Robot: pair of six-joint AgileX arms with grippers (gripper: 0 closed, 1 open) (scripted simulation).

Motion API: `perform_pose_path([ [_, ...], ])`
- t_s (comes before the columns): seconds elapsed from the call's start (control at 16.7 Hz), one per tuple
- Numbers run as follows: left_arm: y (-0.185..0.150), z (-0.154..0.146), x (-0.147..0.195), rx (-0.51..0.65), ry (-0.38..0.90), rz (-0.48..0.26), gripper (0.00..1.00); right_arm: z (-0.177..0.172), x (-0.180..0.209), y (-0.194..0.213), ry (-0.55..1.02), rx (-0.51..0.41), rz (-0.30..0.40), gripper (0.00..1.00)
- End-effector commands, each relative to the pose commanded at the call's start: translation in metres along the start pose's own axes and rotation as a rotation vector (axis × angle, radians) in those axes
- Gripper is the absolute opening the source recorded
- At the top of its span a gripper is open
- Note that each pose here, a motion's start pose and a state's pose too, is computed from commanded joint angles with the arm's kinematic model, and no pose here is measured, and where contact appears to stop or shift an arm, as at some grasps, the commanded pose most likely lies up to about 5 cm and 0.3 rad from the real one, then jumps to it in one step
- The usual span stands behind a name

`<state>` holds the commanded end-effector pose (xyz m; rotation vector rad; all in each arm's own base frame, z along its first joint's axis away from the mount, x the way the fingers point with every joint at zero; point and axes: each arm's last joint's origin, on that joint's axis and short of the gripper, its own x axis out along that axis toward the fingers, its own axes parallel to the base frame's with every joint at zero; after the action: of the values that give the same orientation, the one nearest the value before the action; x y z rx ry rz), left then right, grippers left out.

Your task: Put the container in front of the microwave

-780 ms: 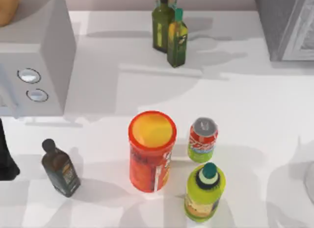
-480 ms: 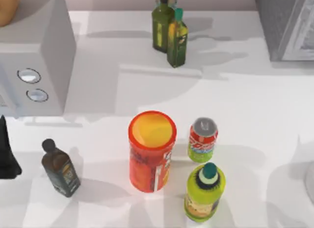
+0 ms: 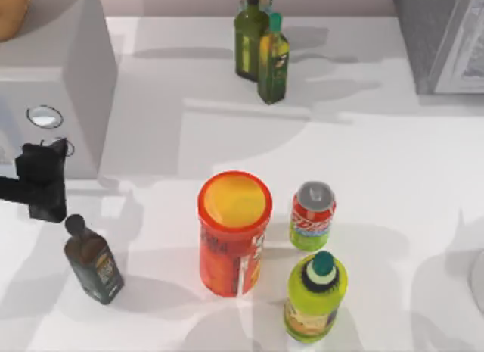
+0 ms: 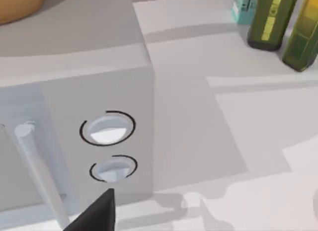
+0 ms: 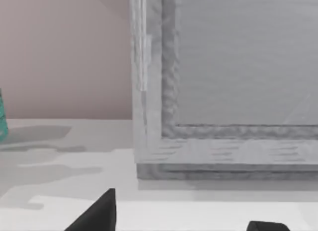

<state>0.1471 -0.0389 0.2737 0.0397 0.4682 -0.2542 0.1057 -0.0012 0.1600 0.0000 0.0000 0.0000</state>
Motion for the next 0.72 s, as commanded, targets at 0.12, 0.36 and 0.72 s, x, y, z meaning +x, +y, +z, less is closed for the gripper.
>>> perform_pose_path([
  [0.12, -0.014, 0.038, 0.019, 0.036, 0.158, -0.061, 1.0, 0.0, 0.0, 0.0, 0.0, 0.0, 0.0, 1.0],
  [0.36, -0.064, 0.095, 0.087, 0.146, 0.495, -0.161, 1.0, 0.0, 0.0, 0.0, 0.0, 0.0, 0.0, 1.0],
  [0.72, -0.175, 0.097, 0.197, 0.349, 0.9, -0.244, 1.0, 0.0, 0.0, 0.0, 0.0, 0.0, 0.0, 1.0],
])
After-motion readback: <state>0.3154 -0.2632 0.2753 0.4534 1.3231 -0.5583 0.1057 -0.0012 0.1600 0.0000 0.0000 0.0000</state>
